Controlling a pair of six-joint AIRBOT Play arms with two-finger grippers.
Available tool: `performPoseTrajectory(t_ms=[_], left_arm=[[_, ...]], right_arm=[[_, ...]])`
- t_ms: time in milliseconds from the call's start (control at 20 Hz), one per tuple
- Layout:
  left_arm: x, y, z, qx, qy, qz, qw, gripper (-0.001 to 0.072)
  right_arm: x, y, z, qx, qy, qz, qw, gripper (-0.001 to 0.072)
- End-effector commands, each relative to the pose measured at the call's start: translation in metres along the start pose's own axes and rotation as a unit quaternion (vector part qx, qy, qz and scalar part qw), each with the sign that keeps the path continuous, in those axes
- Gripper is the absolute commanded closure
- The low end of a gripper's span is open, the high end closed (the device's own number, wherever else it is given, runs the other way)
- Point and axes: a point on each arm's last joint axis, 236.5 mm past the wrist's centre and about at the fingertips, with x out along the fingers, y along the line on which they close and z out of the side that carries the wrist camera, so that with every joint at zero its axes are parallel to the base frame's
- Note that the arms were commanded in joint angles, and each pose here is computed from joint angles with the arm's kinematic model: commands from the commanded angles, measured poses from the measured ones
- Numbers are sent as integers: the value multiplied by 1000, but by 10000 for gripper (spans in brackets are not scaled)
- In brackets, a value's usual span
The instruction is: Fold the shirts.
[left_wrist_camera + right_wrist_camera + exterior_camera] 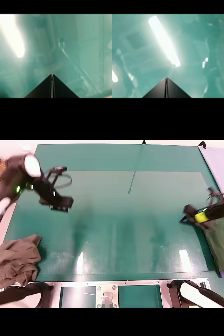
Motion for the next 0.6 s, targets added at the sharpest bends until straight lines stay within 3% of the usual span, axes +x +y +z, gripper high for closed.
performPoseTrajectory(t_ms=[0, 550], left_arm=[[15, -12, -64, -23, -17, -5, 1000, 689], [13, -11, -88, -32, -27, -6, 999, 687]], right_arm=[[37, 17, -51, -31, -6, 27, 999, 699], [40, 18, -65, -35, 12, 28, 999, 697]])
